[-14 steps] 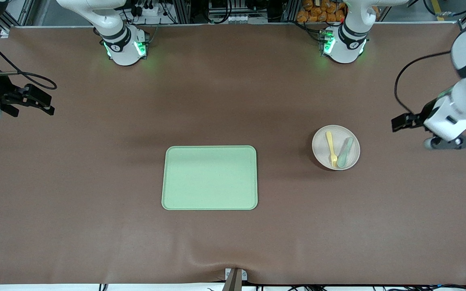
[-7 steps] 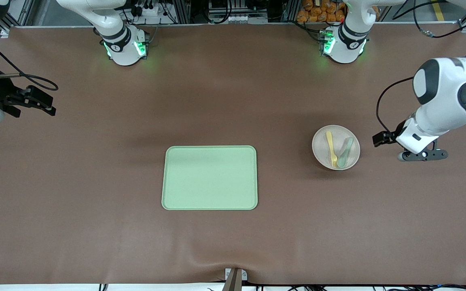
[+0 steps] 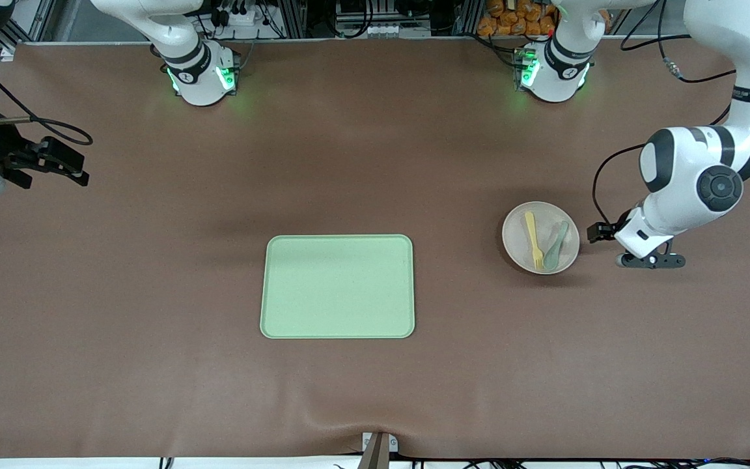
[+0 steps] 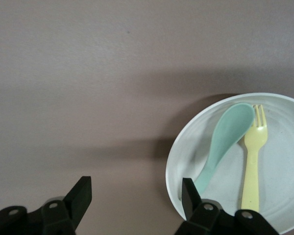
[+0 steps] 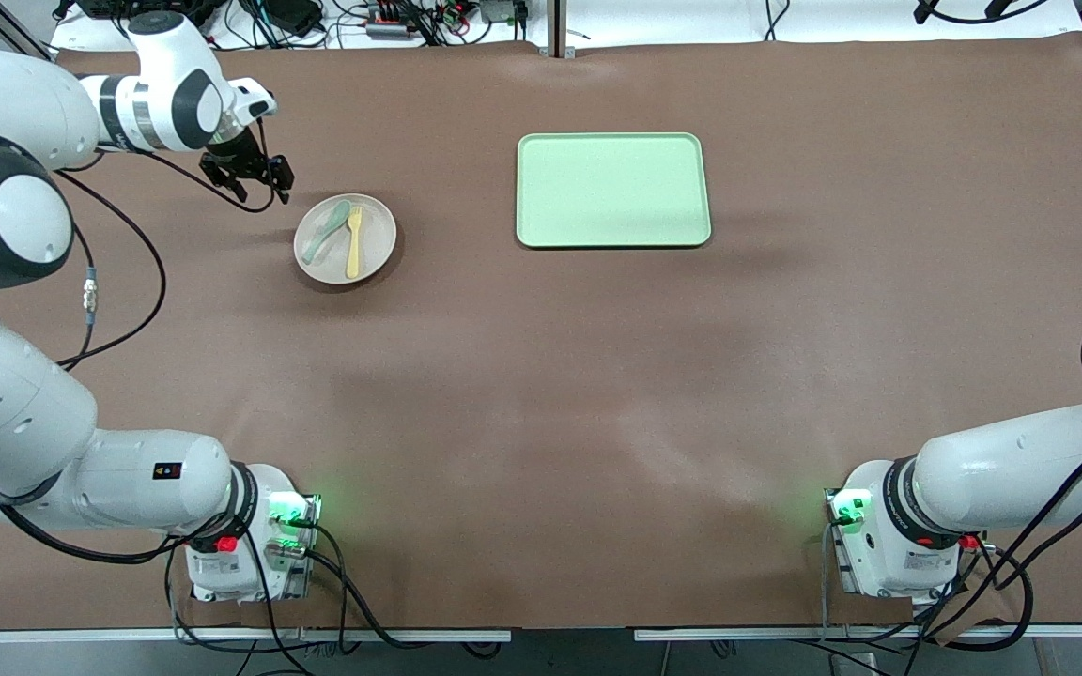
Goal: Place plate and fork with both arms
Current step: 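Reach the left gripper toward the rim of the white plate, then grasp the white plate rim with the left gripper and lift it, then carry the plate with the left gripper over the green tray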
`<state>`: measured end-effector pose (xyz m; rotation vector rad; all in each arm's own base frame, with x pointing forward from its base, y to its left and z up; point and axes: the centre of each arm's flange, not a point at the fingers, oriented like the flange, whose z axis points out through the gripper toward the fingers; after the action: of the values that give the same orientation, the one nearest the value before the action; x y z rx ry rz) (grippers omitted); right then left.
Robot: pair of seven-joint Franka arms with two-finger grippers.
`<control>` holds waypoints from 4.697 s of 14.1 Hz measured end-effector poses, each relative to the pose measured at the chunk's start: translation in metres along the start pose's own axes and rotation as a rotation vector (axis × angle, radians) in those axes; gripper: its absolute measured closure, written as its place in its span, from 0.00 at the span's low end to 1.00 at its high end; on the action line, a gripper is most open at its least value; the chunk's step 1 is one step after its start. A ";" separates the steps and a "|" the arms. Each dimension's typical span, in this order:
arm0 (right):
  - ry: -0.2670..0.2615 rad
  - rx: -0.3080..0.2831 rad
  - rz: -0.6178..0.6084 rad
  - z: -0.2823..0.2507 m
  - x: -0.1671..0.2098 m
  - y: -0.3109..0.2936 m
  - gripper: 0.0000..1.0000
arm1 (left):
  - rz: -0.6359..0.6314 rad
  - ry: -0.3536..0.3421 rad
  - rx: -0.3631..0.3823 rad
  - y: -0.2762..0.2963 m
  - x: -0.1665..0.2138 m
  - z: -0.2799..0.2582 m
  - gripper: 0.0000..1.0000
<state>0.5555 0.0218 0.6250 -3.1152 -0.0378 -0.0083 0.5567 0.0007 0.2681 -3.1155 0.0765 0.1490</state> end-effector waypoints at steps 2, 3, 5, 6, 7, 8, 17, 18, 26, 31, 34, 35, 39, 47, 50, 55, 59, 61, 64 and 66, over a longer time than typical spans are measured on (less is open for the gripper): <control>-0.006 0.000 0.000 0.002 0.001 0.000 0.00 | 0.030 -0.011 -0.003 0.008 0.001 0.013 0.24; -0.012 0.000 0.001 0.004 0.001 0.000 0.00 | 0.040 -0.014 -0.005 0.012 0.003 0.020 0.29; -0.016 0.000 0.001 0.006 0.002 0.001 0.00 | 0.065 -0.013 -0.009 0.019 0.005 0.033 0.34; -0.014 0.000 0.001 0.005 0.002 0.001 0.00 | 0.077 -0.014 -0.010 0.020 0.005 0.038 0.38; -0.011 0.000 0.001 0.003 0.001 0.001 0.00 | 0.087 -0.014 -0.011 0.020 0.006 0.043 0.39; -0.008 0.000 0.001 0.002 0.001 0.001 0.00 | 0.091 -0.014 -0.011 0.020 0.007 0.047 0.39; -0.012 0.000 0.001 0.002 0.001 0.001 0.00 | 0.175 -0.011 -0.021 0.031 0.017 0.068 0.47; -0.010 0.000 0.000 0.002 0.001 0.000 0.00 | 0.196 -0.011 -0.021 0.032 0.019 0.069 0.53; -0.013 0.000 -0.001 0.002 0.001 -0.001 0.00 | 0.262 -0.014 -0.028 0.039 0.026 0.076 0.83; -0.017 0.000 -0.001 0.004 0.001 -0.001 0.00 | 0.281 0.000 -0.030 0.044 0.031 0.069 0.94; -0.015 0.000 -0.003 0.003 0.001 -0.002 0.00 | 0.285 0.014 -0.039 0.050 0.035 0.064 0.94; -0.015 0.000 -0.004 0.002 0.000 -0.002 0.00 | 0.275 0.022 -0.054 0.054 0.038 0.061 0.94; -0.015 0.000 -0.005 0.002 0.000 -0.003 0.00 | 0.268 0.073 -0.094 0.073 0.053 0.041 0.96; -0.012 0.000 0.018 0.001 0.000 0.010 0.00 | 0.279 0.094 -0.208 0.130 0.079 -0.002 0.96; -0.012 0.000 0.020 0.001 0.000 0.011 0.00 | 0.295 0.092 -0.231 0.166 0.090 -0.014 0.96; -0.001 0.000 0.013 -0.004 0.001 0.007 0.00 | 0.271 0.115 -0.263 0.248 0.111 -0.031 0.96; -0.003 0.000 0.013 -0.003 0.002 0.007 0.00 | 0.249 0.124 -0.291 0.304 0.122 -0.023 0.96; -0.026 0.000 0.013 -0.001 -0.001 0.007 0.00 | 0.239 0.116 -0.300 0.337 0.121 -0.012 0.96; -0.076 -0.001 0.007 0.005 -0.005 0.004 0.00 | 0.234 0.103 -0.308 0.375 0.115 0.003 0.96; -0.092 -0.002 0.002 0.011 -0.002 0.001 0.00 | 0.233 0.090 -0.309 0.387 0.112 0.014 0.96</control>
<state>0.5531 0.0212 0.6139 -3.1151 -0.0365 0.1349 0.6476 -0.3910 0.2359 -3.4103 0.4620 0.0253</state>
